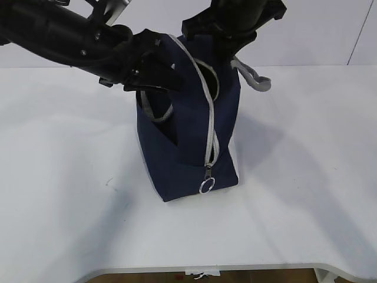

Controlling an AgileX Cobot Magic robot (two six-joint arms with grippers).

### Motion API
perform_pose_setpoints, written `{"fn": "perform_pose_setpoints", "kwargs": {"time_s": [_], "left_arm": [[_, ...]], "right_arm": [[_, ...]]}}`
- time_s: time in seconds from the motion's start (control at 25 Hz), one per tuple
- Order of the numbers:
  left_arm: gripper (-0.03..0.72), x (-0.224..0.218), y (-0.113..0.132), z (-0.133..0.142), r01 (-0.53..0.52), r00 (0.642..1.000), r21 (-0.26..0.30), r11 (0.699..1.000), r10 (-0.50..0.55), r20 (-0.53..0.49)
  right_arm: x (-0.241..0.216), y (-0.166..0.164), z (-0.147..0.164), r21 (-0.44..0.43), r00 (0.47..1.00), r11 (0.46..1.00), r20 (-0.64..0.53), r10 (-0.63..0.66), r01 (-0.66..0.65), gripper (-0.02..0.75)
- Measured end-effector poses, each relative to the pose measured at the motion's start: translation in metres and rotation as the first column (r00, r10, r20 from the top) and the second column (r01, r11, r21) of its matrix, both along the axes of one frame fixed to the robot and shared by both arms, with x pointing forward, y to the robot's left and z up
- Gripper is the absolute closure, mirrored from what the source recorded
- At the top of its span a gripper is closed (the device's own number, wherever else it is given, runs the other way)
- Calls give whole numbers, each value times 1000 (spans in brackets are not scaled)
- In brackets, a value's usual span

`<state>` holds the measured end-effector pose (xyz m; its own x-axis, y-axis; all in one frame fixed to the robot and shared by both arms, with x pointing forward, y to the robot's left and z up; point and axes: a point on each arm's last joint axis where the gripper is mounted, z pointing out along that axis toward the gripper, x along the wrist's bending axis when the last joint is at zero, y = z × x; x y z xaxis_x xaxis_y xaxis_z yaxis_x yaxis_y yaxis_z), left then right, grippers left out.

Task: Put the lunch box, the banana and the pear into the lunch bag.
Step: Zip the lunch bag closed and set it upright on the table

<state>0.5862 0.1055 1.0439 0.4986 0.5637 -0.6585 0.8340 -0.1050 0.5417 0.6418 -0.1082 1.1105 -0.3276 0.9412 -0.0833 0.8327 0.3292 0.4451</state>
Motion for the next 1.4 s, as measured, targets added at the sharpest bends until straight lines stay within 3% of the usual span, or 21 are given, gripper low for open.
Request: {"fn": "perform_pose_setpoints", "kwargs": {"time_s": [0.2,0.32,0.72,0.96,1.16,1.4], "left_arm": [[463,-1,0,-1,8,1000,-1,1000,-8,-6],[432,-2,3,-1,34,999,5,999,-34,-19],[378,-4,46,24,12,999,35,999,-11,-31],[344,-17,49,26,115,988,48,992,-109,-105],[342,-28,58,31,148,983,167,975,-126,-134],[343,-34,72,46,94,991,330,939,-56,-122]], "right_arm": [[0,1,0,19,1000,1000,4,-5,5,421],[-1,3,1,36,1000,999,-3,-2,2,356],[-22,-2,41,136,999,991,51,8,-15,337],[-35,2,57,232,998,971,46,43,-53,337],[-52,-3,60,238,996,967,28,88,-92,337],[-82,-21,45,178,995,981,-48,91,-81,337]]}}
